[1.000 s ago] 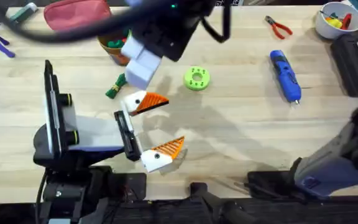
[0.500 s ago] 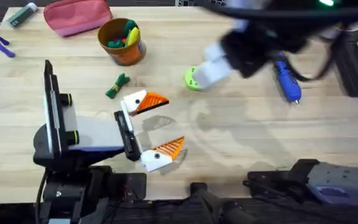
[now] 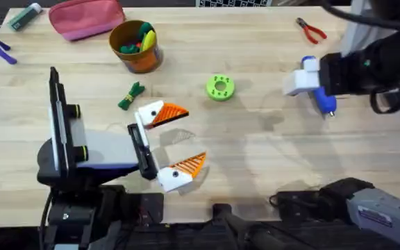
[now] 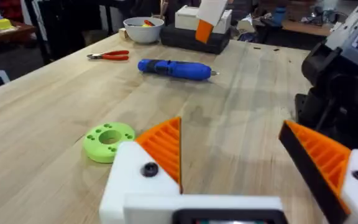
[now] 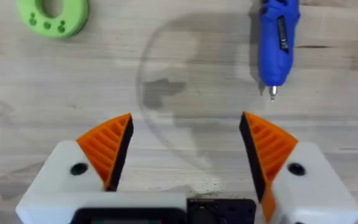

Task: Pick up the gripper from the table and insert it into the empty holder that is missing its gripper. Then pick up a screw, insert it into the mounting hole, and use the screwdriver to tighten it. Finally, clean up the table by picking up the vegetable and placing it into the bucket.

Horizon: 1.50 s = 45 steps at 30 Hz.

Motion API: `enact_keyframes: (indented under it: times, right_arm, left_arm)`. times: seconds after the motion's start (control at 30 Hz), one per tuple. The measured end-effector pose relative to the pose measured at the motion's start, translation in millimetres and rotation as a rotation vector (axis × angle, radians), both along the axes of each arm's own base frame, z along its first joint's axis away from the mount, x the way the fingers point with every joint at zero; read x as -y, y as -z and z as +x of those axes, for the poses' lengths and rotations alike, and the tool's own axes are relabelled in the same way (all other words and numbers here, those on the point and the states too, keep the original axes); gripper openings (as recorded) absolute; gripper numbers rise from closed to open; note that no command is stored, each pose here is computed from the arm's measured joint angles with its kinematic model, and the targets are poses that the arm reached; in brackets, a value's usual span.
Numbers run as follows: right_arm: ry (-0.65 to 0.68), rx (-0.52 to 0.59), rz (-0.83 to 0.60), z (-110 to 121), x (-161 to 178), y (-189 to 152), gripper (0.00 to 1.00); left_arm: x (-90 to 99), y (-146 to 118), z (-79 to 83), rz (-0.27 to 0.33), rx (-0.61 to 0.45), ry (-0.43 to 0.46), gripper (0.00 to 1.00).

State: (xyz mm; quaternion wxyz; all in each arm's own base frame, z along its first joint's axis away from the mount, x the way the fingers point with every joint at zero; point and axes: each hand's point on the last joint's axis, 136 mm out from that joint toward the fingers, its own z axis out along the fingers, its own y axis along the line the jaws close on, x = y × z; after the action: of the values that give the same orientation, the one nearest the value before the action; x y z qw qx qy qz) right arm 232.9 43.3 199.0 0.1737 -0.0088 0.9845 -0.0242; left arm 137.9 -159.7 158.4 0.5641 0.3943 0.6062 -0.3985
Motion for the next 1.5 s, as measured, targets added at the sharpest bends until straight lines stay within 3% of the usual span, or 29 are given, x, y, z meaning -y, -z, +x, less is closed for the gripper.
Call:
enact_keyframes:
  times: [0.2,0.67,0.7,0.83,0.9,1.17,1.5]
  right_arm:
    - [0.083,0.019,0.007,7,17,-2,0.993]
    - [0.092,0.048,0.005,13,18,-4,0.994]
    - [0.096,0.055,-0.005,15,20,-5,0.994]
    - [0.118,0.084,-0.058,19,30,-8,0.994]
    - [0.131,0.111,-0.070,25,33,-11,0.994]
    - [0.261,0.211,-0.078,56,66,-18,0.994]
    - [0.192,0.088,-0.110,90,107,27,0.994]
  left_arm:
    - [0.0,0,0.0,0.000,0.000,0.000,0.985]
    - [0.0,0,0.0,0.000,0.000,0.000,0.985]
    - [0.0,0,-0.1,-0.001,-0.001,0.000,0.914]
    - [0.0,0,0.0,0.000,0.000,0.000,0.284]
    - [0.0,0,0.1,0.002,0.006,0.000,0.039]
    - [0.0,0,0.1,0.002,0.006,0.000,0.020]
    - [0.0,0,0.1,0.002,0.007,0.000,0.019]
